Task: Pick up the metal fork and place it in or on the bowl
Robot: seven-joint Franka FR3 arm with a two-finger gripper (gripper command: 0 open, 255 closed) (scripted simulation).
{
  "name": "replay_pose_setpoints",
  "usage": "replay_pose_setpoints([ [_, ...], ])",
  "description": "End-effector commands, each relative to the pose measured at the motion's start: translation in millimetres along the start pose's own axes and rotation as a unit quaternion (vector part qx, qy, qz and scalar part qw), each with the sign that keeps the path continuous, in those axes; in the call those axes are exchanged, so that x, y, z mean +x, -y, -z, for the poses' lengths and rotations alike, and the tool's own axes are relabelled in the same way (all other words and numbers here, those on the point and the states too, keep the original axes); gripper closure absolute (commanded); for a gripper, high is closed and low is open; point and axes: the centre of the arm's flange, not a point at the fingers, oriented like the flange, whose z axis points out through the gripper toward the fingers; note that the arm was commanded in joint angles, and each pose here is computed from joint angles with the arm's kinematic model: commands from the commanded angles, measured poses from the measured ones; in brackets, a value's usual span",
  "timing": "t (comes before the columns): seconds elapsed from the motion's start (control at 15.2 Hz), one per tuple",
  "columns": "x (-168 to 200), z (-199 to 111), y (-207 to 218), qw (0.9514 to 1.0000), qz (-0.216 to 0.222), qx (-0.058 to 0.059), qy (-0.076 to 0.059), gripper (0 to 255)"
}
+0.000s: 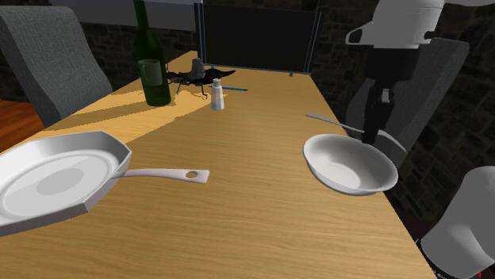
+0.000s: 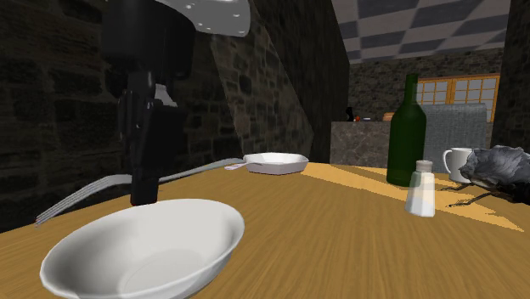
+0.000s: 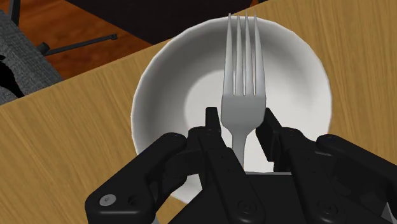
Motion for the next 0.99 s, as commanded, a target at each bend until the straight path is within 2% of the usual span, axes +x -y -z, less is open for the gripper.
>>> replay_pose_setpoints([
  [0.0,-5.0,-9.4,-1.0,1.0000,0.000,0.000,0.000,255],
  [0.46,-0.8,-45.4,-4.5,1.0000,0.000,0.000,0.000,255],
  [0.92,-0.8,-45.4,-4.5,1.0000,0.000,0.000,0.000,255],
])
